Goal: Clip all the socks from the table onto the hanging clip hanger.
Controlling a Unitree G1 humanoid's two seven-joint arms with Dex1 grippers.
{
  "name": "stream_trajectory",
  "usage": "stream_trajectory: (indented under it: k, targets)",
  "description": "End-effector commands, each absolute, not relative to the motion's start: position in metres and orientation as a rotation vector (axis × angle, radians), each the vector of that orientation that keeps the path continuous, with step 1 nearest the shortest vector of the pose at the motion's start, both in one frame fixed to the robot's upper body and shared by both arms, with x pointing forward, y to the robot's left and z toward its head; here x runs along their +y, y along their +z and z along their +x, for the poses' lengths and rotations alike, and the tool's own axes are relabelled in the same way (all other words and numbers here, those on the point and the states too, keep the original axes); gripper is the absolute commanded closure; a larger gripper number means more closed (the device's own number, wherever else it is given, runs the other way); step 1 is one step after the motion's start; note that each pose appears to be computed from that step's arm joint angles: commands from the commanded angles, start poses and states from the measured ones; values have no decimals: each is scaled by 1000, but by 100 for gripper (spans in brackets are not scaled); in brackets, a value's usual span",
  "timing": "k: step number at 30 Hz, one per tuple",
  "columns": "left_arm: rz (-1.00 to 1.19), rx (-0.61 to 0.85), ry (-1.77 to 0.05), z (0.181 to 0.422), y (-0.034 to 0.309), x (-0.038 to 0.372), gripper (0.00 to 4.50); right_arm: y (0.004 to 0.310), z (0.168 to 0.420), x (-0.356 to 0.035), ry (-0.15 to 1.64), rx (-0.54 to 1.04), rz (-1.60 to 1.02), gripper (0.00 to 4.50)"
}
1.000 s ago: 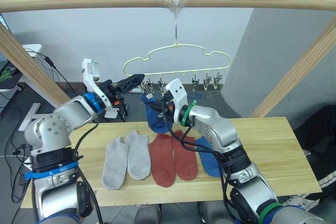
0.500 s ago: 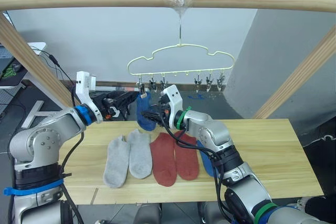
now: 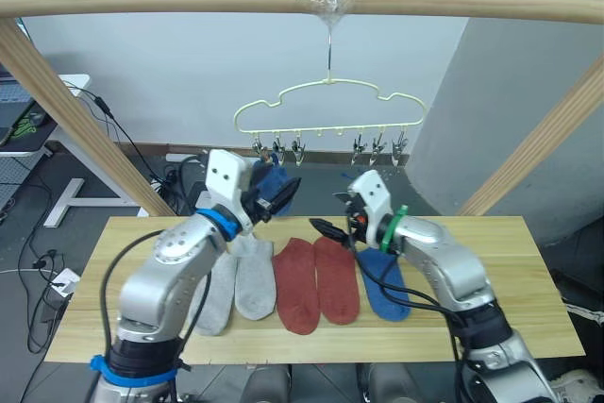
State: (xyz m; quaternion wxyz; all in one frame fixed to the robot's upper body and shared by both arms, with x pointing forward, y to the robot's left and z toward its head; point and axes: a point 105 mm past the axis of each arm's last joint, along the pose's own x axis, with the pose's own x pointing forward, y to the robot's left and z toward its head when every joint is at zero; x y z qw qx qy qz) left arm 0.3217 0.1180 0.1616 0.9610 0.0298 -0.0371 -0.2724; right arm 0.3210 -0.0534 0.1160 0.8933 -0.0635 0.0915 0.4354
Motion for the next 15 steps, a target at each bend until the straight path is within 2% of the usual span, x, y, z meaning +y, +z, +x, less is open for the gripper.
stream_trajectory:
  k: [1,4,8,15]
  targets:
    - [171,-173,-447,325,163,110,204,150,309,-61,946,76,-126,0]
    - [169,-193,-411,325,162,110,204,155,306,-61,951,60,-134,0]
    - [152,-221,-331,332,154,105,204,184,291,-65,1033,-43,-129,0]
    - [113,-238,-222,346,151,118,204,209,286,-70,1075,-111,-125,0]
